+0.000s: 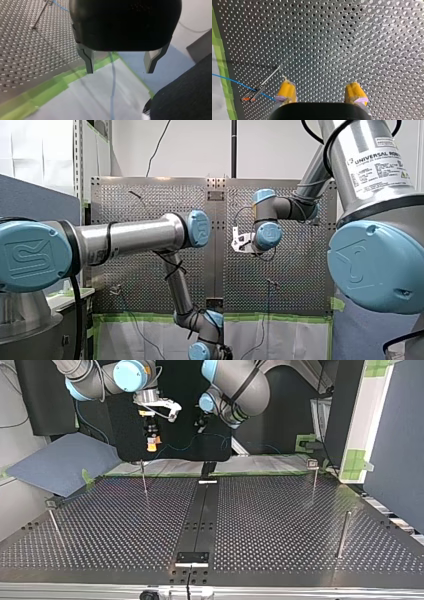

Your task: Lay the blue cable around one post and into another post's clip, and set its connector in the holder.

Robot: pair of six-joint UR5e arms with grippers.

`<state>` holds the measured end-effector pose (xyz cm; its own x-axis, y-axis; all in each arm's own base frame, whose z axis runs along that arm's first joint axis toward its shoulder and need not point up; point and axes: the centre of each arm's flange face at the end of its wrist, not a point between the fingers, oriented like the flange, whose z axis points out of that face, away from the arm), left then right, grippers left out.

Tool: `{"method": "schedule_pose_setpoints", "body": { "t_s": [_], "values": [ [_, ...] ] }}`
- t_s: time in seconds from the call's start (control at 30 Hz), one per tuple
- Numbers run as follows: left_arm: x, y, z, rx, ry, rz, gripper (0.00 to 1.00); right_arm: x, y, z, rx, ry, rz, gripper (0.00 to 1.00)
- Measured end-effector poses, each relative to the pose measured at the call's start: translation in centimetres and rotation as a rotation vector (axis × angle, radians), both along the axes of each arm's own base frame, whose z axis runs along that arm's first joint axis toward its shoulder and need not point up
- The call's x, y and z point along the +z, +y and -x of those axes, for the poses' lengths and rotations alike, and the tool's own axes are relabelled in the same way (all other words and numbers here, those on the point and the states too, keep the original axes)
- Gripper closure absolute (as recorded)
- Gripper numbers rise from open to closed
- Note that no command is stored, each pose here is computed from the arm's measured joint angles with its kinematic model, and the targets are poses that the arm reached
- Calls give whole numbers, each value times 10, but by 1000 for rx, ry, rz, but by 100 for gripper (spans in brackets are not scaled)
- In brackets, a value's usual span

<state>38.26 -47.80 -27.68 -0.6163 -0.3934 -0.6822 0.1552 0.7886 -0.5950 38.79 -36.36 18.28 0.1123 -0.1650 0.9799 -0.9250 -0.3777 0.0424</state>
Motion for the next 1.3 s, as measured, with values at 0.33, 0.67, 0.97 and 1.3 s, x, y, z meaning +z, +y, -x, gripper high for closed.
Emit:
{"method": "schedule_pose_setpoints", "body": {
  "t_s": [0.33,0.67,0.97,1.3],
  "values": [
    [-47,-12,25,-70,109,83,0,0,0,0,3,3,1,0],
    [-93,-13,35,-63,212,144,0,0,0,0,3,6,2,0],
    [-135,-12,41,-36,275,214,0,0,0,0,5,13,5,0],
    [-144,-25,31,-41,301,268,0,1,0,-1,5,10,10,0]
  ]
}}
